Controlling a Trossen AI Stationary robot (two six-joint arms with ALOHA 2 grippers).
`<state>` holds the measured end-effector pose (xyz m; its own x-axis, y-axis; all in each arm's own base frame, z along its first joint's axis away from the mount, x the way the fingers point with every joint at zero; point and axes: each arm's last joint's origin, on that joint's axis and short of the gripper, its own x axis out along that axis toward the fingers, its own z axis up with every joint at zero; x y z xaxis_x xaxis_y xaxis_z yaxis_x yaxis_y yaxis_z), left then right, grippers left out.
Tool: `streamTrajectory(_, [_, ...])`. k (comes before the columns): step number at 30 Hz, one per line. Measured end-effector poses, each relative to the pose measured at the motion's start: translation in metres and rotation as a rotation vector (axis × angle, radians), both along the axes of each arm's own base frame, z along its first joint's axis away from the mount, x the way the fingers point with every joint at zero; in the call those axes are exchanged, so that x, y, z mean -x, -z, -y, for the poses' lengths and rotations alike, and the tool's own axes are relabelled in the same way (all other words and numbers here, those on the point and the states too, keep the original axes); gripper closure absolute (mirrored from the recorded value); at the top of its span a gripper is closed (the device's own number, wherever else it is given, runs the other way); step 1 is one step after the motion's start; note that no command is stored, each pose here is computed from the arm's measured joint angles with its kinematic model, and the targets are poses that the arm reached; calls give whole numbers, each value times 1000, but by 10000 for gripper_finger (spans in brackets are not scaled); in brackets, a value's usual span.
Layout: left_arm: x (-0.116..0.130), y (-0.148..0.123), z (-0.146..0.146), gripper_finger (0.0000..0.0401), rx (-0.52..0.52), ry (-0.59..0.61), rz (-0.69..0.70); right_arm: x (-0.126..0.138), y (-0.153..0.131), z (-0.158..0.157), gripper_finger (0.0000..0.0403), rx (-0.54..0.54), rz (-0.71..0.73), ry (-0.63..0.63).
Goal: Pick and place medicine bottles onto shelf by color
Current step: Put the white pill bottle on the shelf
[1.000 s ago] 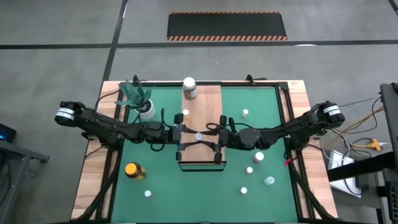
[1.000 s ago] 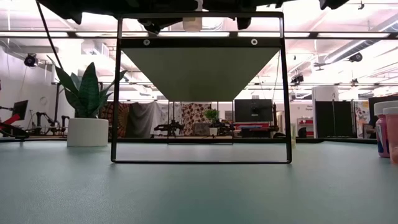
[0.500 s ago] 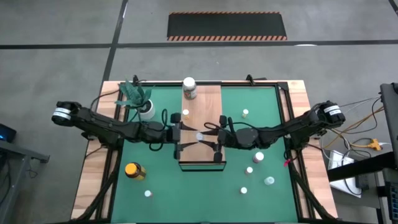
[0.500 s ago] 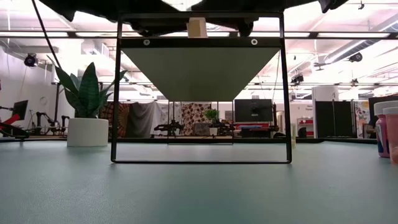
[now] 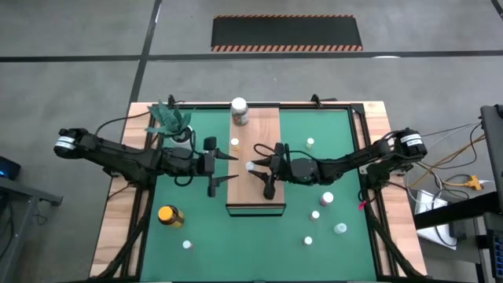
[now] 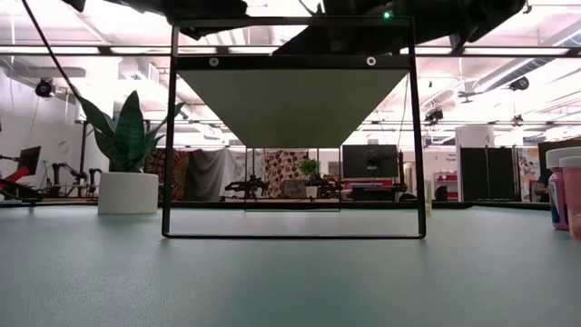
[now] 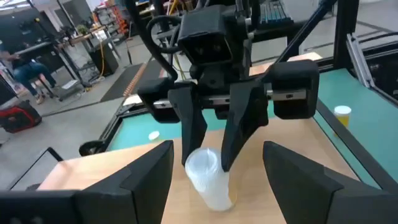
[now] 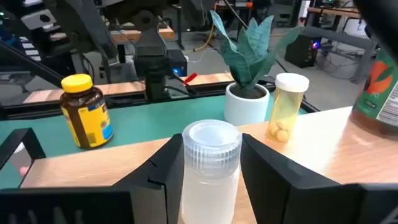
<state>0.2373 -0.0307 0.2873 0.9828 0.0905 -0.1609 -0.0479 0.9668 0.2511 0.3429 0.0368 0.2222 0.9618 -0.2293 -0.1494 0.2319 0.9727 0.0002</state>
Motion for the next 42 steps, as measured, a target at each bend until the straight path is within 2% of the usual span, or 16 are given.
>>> streamTrajectory(13, [0,1,0,170,-1,-1,-2,4,-11,1,203,15,7,-1])
streamTrajectory(17, [-9,2,1,170,16,-3,44,16,-25,2,203,19,-17,-4])
streamTrajectory(21, [-25,3,4,177,29,-4,23,33,-42,1,221,23,-53,-12])
streamTrajectory(25, [-43,1,5,209,1,-4,-11,47,-50,-3,250,31,-97,-33])
streamTrajectory(30, [-58,-6,-3,274,-37,-32,-91,54,-51,-11,288,51,-133,-69])
streamTrajectory(36, [-72,10,-10,354,-28,-64,-168,54,-47,-18,324,77,-160,-96])
streamTrajectory(42, [-67,9,-11,398,27,-83,-195,54,-42,-19,347,81,-187,-99])
